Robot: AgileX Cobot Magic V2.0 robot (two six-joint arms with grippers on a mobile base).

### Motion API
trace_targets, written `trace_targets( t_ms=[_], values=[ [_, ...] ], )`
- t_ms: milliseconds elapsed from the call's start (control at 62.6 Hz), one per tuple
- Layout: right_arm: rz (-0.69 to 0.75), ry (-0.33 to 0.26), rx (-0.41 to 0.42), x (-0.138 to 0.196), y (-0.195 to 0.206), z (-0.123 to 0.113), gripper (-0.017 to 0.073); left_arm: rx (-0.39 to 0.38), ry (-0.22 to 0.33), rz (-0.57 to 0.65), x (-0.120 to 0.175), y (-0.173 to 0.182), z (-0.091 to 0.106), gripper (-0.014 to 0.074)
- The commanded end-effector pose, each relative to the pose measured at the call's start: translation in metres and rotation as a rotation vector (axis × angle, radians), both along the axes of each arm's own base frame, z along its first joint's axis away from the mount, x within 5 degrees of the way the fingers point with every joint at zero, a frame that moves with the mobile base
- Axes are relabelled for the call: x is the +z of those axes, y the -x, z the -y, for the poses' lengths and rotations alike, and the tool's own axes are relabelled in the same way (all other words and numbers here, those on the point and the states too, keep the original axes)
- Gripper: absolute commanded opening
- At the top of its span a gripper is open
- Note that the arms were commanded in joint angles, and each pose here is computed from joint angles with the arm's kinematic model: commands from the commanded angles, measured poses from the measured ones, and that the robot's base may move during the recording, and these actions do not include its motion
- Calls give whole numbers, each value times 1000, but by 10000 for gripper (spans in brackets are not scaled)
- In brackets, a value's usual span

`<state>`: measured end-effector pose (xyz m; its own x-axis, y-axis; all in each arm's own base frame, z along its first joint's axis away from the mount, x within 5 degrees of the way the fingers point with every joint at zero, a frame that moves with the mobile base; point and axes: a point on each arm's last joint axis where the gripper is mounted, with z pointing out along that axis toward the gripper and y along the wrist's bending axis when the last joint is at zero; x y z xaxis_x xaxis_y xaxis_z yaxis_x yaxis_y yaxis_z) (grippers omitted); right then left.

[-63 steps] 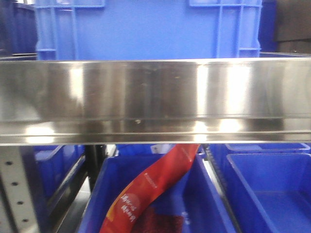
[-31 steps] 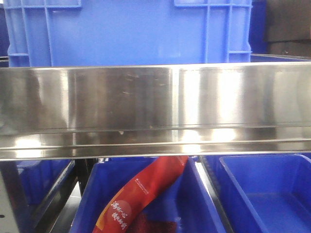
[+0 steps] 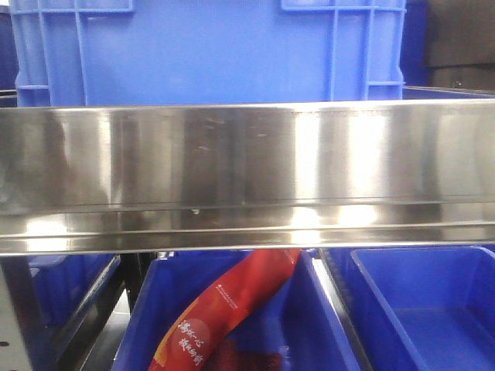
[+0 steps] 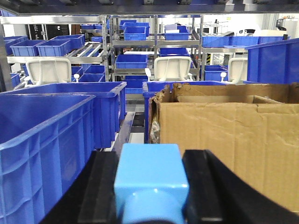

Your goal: Grab block from conveyor and place in blue bin

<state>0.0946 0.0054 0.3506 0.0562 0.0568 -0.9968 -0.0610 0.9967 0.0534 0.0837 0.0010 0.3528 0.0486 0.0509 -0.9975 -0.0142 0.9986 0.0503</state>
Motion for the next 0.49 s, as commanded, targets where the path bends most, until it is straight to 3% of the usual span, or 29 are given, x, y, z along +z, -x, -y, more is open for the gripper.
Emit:
trace_targets(
  t_ms=[0, 479],
  values=[
    [27, 7, -7, 1, 1, 1, -162, 5, 2, 23, 2, 1, 0, -111],
    [39, 6, -8, 3, 1, 1, -162, 5, 2, 31, 3, 1, 0, -111]
  ],
)
